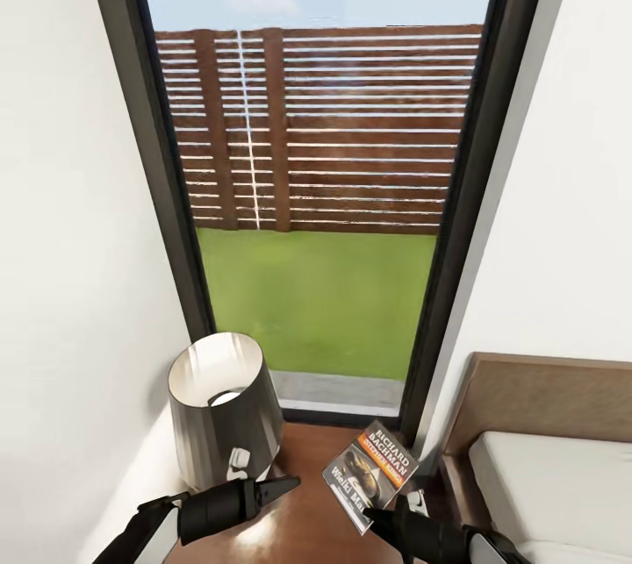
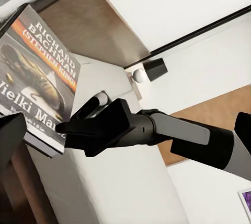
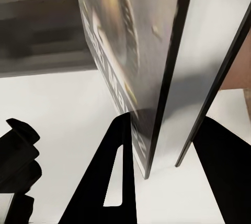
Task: In the bedroom, move the book from the bed onto either nightstand, and place the two sandals side by side next to the bed.
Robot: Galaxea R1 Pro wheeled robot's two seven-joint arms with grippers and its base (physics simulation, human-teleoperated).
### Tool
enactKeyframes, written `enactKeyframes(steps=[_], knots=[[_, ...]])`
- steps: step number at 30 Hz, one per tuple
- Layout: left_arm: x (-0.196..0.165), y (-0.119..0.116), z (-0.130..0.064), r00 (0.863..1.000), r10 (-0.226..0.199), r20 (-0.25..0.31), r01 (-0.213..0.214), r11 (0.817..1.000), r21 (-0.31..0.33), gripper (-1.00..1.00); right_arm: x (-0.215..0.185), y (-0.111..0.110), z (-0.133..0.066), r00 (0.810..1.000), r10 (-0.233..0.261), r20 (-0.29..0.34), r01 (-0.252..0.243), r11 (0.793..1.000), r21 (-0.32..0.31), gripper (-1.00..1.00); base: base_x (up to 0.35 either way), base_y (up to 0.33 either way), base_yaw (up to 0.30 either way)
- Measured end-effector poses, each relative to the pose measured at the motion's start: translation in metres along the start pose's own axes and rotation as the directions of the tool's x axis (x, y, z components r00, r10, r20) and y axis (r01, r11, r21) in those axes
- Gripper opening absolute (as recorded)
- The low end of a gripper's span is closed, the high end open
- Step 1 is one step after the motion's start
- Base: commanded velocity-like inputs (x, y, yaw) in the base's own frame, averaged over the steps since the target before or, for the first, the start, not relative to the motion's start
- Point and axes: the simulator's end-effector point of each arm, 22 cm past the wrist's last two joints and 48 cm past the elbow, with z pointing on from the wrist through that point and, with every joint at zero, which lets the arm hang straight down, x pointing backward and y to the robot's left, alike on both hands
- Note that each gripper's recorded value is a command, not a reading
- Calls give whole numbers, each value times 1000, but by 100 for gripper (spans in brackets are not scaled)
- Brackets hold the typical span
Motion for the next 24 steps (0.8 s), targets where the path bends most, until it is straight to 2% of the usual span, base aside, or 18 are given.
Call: enactKeyframes(steps=[5,24], knots=[[2,6,1,1000,0,0,0,1000,1,100,5,0,11,1000,0,-13,-1,1000,-13,-100,0,0,0],[11,29,3,1000,1,0,-1,1000,1,100,2,-21,24,1000,1,-16,-1,1000,-18,-100,0,0,0]])
